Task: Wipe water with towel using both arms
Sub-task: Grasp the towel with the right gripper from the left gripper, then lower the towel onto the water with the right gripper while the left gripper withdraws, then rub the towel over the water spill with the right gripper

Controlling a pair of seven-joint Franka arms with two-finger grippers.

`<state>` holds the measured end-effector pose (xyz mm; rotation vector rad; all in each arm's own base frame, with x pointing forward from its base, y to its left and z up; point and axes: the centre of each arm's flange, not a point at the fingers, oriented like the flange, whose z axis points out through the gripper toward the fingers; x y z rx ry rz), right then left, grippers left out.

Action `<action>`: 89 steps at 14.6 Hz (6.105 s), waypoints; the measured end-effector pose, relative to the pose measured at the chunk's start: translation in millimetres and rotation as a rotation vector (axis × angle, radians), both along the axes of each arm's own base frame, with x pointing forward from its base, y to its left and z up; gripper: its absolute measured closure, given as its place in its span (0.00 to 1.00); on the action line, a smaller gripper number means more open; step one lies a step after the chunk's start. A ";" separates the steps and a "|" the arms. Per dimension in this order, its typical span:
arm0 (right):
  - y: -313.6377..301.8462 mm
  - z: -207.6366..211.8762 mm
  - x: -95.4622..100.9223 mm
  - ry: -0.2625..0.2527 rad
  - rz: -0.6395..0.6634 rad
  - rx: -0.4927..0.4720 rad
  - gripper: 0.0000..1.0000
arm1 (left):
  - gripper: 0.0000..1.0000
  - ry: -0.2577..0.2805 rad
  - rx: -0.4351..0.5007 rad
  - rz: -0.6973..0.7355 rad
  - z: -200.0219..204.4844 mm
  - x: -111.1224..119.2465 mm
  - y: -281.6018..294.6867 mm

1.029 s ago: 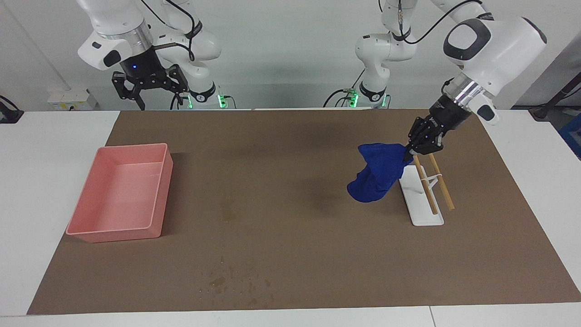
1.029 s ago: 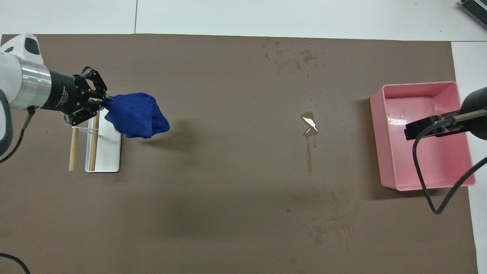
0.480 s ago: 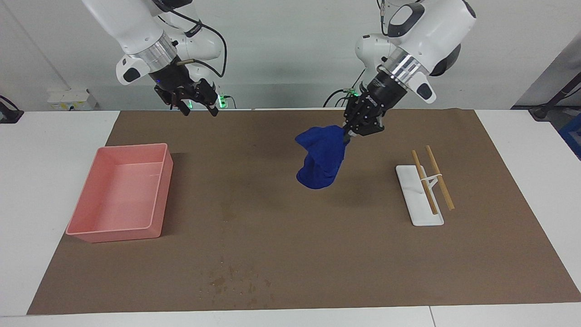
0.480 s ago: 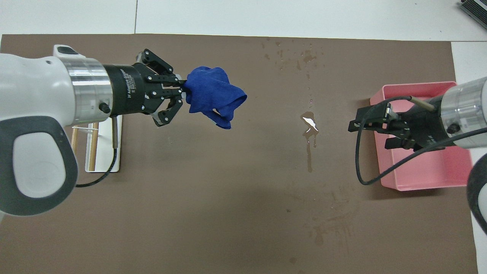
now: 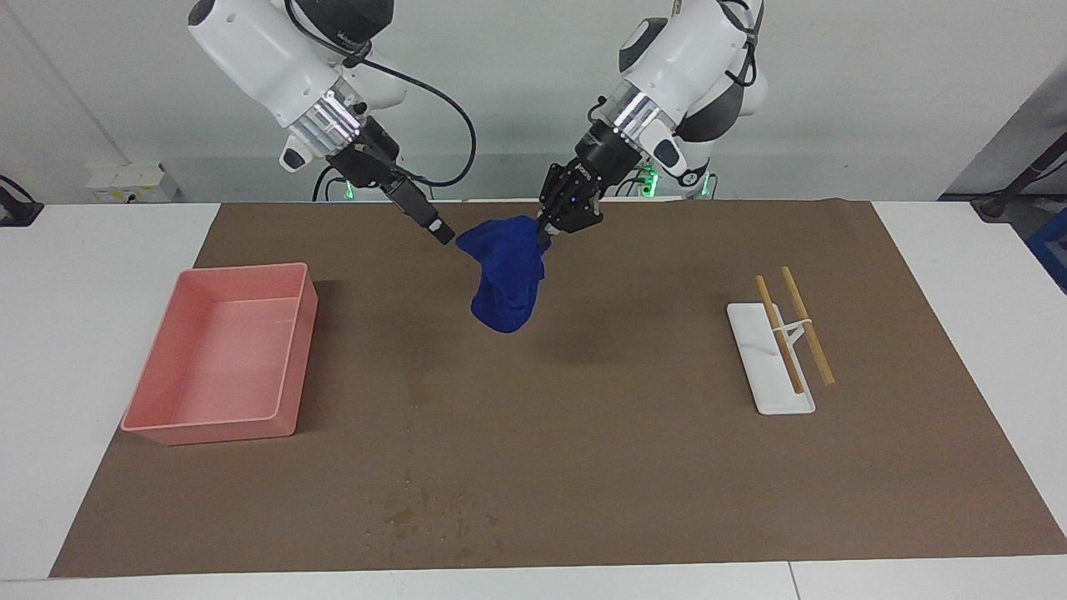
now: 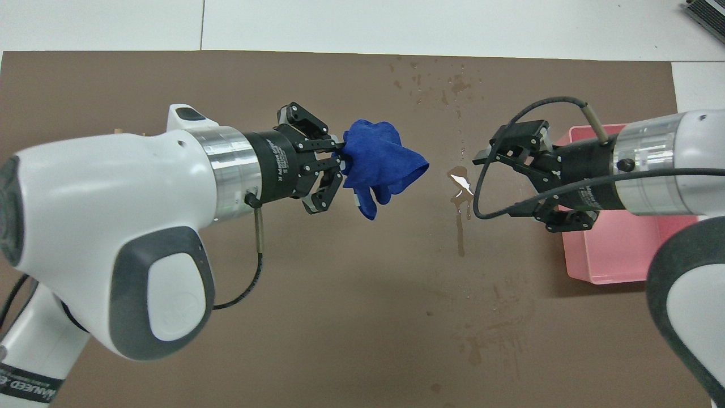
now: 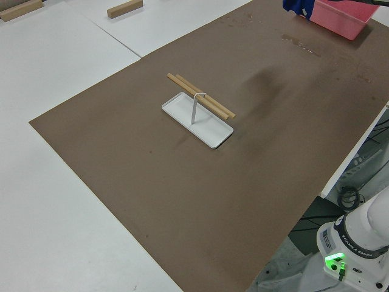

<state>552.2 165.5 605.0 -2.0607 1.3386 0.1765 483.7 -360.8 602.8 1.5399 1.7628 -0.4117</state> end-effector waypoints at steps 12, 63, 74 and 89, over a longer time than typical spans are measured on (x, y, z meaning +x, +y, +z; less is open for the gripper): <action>61.7 -50.2 5.6 0.174 -0.239 0.174 0.00 | 0.90 -0.077 -0.062 0.026 12.5 -22.8 -27.3; -6.1 -301.7 -30.6 -0.193 1.216 -0.568 0.86 | 0.00 -0.347 0.829 -1.704 10.1 54.7 274.6; -28.8 -311.9 42.7 -0.364 1.226 -0.632 0.86 | 0.00 -0.355 0.803 -1.641 8.9 59.8 311.6; 24.9 -325.2 88.5 -0.330 0.850 -0.483 0.86 | 0.00 -0.373 0.792 -1.678 35.7 52.9 315.2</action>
